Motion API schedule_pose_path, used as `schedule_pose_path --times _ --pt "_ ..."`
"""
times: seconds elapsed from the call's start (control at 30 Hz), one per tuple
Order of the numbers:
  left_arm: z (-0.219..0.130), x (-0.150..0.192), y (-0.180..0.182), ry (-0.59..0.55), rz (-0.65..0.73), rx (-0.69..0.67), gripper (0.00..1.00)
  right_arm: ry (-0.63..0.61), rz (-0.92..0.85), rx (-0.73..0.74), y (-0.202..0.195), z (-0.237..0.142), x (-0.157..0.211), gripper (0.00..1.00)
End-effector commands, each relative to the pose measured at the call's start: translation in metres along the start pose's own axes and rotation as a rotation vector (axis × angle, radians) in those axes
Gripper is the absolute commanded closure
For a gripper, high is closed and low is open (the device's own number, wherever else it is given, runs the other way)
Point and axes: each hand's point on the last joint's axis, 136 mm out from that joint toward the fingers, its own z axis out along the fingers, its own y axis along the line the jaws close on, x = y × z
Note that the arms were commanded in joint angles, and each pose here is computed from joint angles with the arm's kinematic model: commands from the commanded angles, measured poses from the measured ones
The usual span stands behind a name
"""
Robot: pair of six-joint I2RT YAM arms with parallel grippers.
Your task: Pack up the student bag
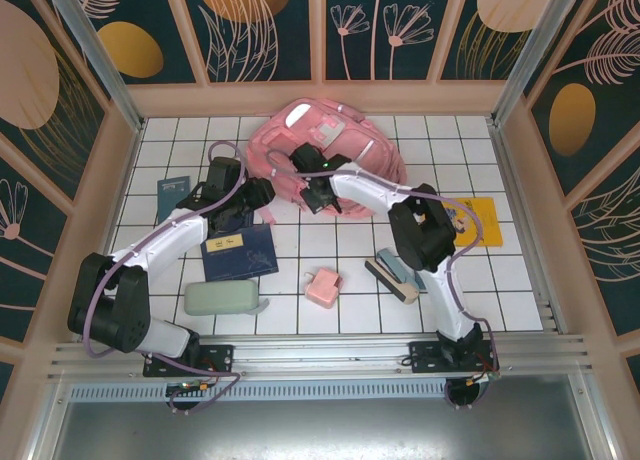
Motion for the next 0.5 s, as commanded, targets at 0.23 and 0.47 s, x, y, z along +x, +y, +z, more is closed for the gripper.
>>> schedule_pose_path --times 0.23,0.47 --pt "0.005 -0.004 -0.022 0.021 0.067 0.079 0.5 -0.229 0.178 -0.369 -0.023 -0.111 -0.071 1.0" --pt "0.016 0.003 -0.058 0.039 0.225 0.148 0.52 -0.242 0.183 -0.488 -0.013 -0.125 -0.075 1.0"
